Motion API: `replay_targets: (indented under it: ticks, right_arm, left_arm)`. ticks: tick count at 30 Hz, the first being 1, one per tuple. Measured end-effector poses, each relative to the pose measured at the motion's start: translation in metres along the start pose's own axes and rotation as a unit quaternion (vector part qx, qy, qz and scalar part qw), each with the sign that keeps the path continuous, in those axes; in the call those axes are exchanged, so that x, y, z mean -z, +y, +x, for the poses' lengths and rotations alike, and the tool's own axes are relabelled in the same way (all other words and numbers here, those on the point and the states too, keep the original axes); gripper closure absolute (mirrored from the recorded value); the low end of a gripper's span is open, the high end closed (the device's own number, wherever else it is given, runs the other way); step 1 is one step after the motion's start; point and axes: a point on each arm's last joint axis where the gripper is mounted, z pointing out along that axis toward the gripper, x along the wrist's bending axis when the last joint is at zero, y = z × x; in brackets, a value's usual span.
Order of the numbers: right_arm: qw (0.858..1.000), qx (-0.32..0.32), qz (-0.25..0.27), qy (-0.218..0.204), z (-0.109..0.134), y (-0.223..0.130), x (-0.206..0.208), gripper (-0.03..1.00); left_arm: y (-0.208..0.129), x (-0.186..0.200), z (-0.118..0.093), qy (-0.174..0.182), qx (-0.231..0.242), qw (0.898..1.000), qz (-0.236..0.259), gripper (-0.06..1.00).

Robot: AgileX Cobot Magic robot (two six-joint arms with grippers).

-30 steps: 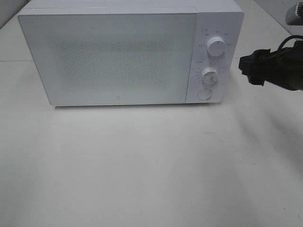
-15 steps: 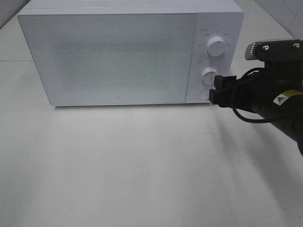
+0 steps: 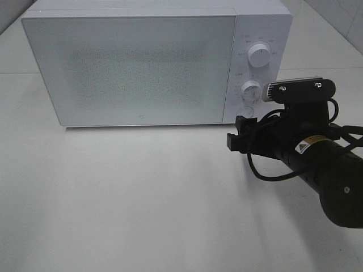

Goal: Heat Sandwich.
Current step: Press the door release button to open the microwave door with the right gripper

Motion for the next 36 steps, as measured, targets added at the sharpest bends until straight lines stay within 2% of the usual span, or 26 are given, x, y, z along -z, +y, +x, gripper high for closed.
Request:
replay_targets:
  ticks: [12, 15, 17, 20, 21, 22, 25, 26, 27, 29, 30, 31, 33, 34, 35, 36]
  right_arm:
    - [0.999, -0.031, 0.006, -0.019, -0.0026, -0.0032, -0.0005, 0.20]
    - [0.996, -0.088, 0.006, -0.026, -0.0037, -0.0035, -0.0005, 0.20]
    - [0.994, -0.103, 0.005, -0.026, -0.0037, -0.0035, -0.0005, 0.20]
    - [0.982, -0.186, 0.003, -0.026, -0.0037, -0.0035, -0.0005, 0.20]
    - [0.982, -0.186, 0.003, -0.026, -0.0037, -0.0035, -0.0005, 0.20]
    - [0.973, -0.229, 0.002, -0.026, -0.0037, -0.0035, -0.0005, 0.20]
    - [0.952, -0.304, 0.000, -0.026, -0.0037, -0.0035, -0.0005, 0.20]
    - [0.952, -0.304, 0.000, -0.026, -0.0037, -0.0035, -0.0005, 0.20]
    - [0.937, -0.350, -0.001, -0.026, -0.0036, -0.0035, -0.0005, 0.20]
    - [0.919, -0.395, -0.002, -0.025, -0.0035, -0.0034, -0.0005, 0.20]
    - [0.919, -0.395, -0.002, -0.025, -0.0035, -0.0034, -0.0005, 0.20]
    - [0.897, -0.441, -0.004, -0.024, -0.0034, -0.0034, -0.0005, 0.20]
    - [0.879, -0.477, -0.004, -0.022, -0.0029, -0.0033, -0.0005, 0.20]
    - [0.857, -0.515, -0.004, -0.019, -0.0025, -0.0032, -0.0005, 0.20]
    - [0.857, -0.515, -0.004, -0.019, -0.0025, -0.0032, -0.0005, 0.20]
    - [0.848, -0.529, -0.004, -0.017, -0.0021, -0.0031, -0.0005, 0.20]
  left_arm:
    - [0.0000, 0.0000, 0.0000, 0.000, 0.000, 1.000, 0.000, -0.05]
    - [0.0000, 0.0000, 0.0000, 0.000, 0.000, 1.000, 0.000, -0.05]
    - [0.0000, 0.0000, 0.0000, 0.000, 0.000, 1.000, 0.000, -0.05]
    - [0.0000, 0.0000, 0.0000, 0.000, 0.000, 1.000, 0.000, -0.05]
    - [0.0000, 0.0000, 0.0000, 0.000, 0.000, 1.000, 0.000, -0.05]
    - [0.0000, 0.0000, 0.0000, 0.000, 0.000, 1.000, 0.000, -0.05]
    - [0.0000, 0.0000, 0.0000, 0.000, 0.000, 1.000, 0.000, -0.05]
    - [0.0000, 0.0000, 0.0000, 0.000, 0.000, 1.000, 0.000, -0.05]
    - [0.0000, 0.0000, 0.0000, 0.000, 0.000, 1.000, 0.000, -0.05]
    - [0.0000, 0.0000, 0.0000, 0.000, 0.000, 1.000, 0.000, -0.05]
    - [0.0000, 0.0000, 0.0000, 0.000, 0.000, 1.000, 0.000, -0.05]
    - [0.0000, 0.0000, 0.0000, 0.000, 0.000, 1.000, 0.000, -0.05]
    - [0.0000, 0.0000, 0.0000, 0.000, 0.000, 1.000, 0.000, -0.05]
    - [0.0000, 0.0000, 0.0000, 0.000, 0.000, 1.000, 0.000, -0.05]
    - [0.0000, 0.0000, 0.0000, 0.000, 0.000, 1.000, 0.000, -0.05]
    - [0.0000, 0.0000, 0.0000, 0.000, 0.000, 1.000, 0.000, -0.05]
